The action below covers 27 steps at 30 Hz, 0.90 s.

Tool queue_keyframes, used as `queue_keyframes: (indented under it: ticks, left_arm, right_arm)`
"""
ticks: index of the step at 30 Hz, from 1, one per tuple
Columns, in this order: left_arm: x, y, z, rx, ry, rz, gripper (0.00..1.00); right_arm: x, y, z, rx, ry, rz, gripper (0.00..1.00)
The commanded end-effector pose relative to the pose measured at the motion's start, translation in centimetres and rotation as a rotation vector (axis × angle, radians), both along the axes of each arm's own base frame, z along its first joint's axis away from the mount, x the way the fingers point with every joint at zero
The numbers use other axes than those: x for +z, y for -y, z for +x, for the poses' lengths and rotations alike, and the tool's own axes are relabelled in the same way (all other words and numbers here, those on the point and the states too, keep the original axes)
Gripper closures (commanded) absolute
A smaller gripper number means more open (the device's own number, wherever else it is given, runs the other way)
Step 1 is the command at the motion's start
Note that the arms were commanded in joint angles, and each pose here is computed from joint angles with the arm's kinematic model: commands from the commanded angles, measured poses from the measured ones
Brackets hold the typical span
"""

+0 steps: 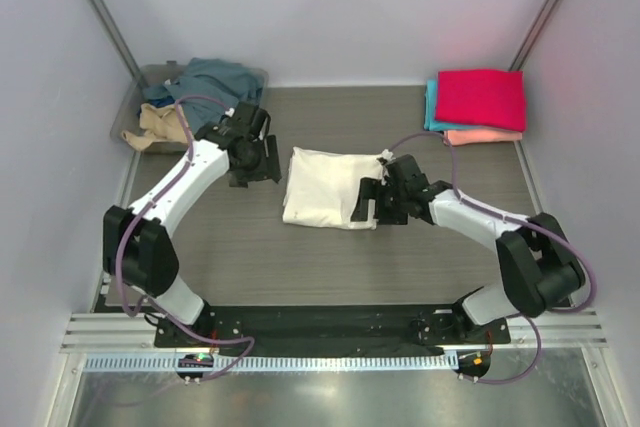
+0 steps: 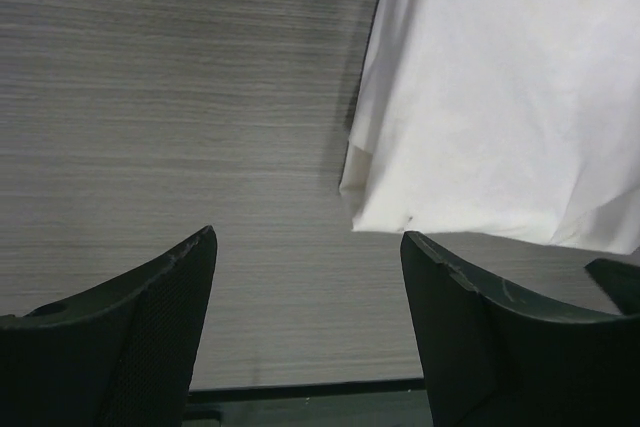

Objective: Fold and stack the t-shirts
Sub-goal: Fold the tshirt, then neatly place the folded tshirt to the corner

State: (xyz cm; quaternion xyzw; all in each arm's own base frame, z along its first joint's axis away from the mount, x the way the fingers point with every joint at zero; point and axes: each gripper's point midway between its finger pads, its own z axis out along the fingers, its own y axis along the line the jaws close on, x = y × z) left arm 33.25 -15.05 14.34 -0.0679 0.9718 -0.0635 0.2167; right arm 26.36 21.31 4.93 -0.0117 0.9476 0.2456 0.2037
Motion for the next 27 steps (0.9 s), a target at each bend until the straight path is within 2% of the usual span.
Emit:
queue_keyframes:
  ticks: [1, 6, 15, 17, 19, 20, 21, 23, 24, 27]
  left_arm:
    - [2.2, -1.2, -1.4, -0.016, 0.054, 0.015, 0.25]
    - [3.6, -2.3, -3.9, -0.033, 0.107, -0.002, 0.25]
    - [2.7, -4.5, -6.6, -0.033, 0.154, 0.037, 0.25]
    - [2.6, -4.7, -6.9, -0.034, 0.164, 0.038, 0.25]
    - [2.6, -5.0, -7.1, -0.033, 0.17, 0.047, 0.25]
    - [2.4, -5.1, -7.3, -0.035, 0.165, 0.052, 0.25]
    - [2.3, -5.2, -7.3, -0.034, 0.162, 0.059, 0.25]
    - [2.2, -5.5, -7.5, -0.039, 0.164, 0.073, 0.25]
    - [2.2, -5.6, -7.5, -0.038, 0.163, 0.077, 0.25]
    - [2.4, -5.9, -7.6, -0.039, 0.171, 0.085, 0.25]
  right_arm:
    - [3.3, 2.4, 2.6, -0.089, 0.142, -0.041, 0.11]
    - [6.0, 5.0, 4.9, -0.142, 0.187, 0.009, 0.01]
    - [3.7, 5.3, 11.8, -0.138, 0.186, 0.146, 0.0]
    - [3.9, 5.5, 14.1, -0.157, 0.21, 0.179, 0.0]
    - [1.9, 5.5, 14.9, -0.167, 0.148, 0.22, 0.02]
    - [2.7, 5.0, 16.5, -0.166, 0.191, 0.255, 0.02]
    - [1.1, 5.0, 16.9, -0.175, 0.155, 0.262, 0.03]
    - [0.8, 4.6, 18.1, -0.183, 0.155, 0.286, 0.06]
    - [-1.0, 4.4, 18.2, -0.194, 0.116, 0.293, 0.07]
    - [-2.4, 3.2, 18.2, -0.187, 0.078, 0.353, 0.13]
